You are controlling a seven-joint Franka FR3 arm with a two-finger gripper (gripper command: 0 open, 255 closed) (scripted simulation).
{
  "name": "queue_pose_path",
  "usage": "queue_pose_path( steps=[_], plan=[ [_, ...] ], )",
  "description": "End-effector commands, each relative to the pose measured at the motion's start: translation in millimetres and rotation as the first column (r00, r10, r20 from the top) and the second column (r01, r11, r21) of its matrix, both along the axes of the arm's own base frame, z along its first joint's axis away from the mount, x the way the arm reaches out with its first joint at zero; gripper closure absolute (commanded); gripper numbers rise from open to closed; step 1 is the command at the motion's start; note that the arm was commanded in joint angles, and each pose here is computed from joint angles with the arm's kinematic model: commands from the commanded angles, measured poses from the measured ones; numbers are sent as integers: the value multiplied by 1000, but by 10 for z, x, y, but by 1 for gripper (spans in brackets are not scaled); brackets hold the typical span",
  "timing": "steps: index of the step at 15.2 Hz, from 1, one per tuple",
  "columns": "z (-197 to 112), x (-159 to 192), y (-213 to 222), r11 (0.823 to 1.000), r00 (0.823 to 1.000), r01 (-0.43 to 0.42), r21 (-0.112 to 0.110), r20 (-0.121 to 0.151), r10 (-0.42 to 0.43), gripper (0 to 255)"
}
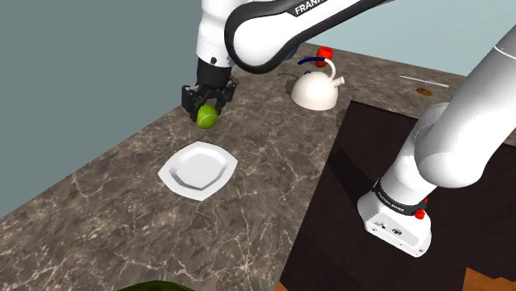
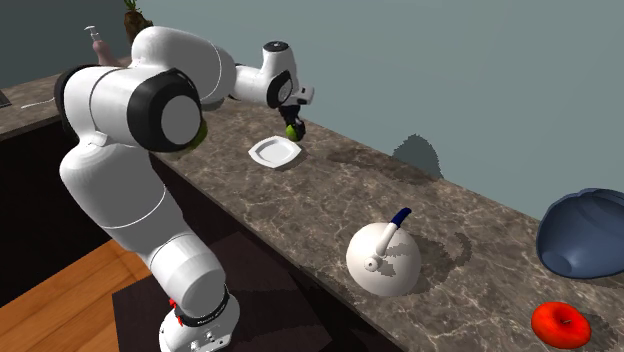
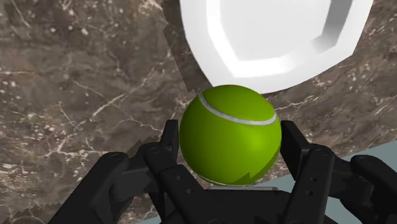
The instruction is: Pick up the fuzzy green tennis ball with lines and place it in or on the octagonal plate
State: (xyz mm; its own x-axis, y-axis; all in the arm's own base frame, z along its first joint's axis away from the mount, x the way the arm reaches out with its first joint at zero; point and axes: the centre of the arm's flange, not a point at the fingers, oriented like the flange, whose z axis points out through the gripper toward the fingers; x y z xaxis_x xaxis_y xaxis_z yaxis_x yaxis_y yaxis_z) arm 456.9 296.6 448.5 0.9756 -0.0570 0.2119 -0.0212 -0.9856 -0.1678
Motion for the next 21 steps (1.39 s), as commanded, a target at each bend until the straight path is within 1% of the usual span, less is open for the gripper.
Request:
queue_pose_path(
  steps=[1,6,7,21],
  plan=[
    [9,-167,196,1000,1000,2,0,0,-2,255],
    [35,-564,723,1000,1000,2,0,0,-2,255],
    [37,-591,758,1000,1000,2,0,0,-2,255],
    [-702,-591,758,1000,1000,2,0,0,-2,255]
  ],
)
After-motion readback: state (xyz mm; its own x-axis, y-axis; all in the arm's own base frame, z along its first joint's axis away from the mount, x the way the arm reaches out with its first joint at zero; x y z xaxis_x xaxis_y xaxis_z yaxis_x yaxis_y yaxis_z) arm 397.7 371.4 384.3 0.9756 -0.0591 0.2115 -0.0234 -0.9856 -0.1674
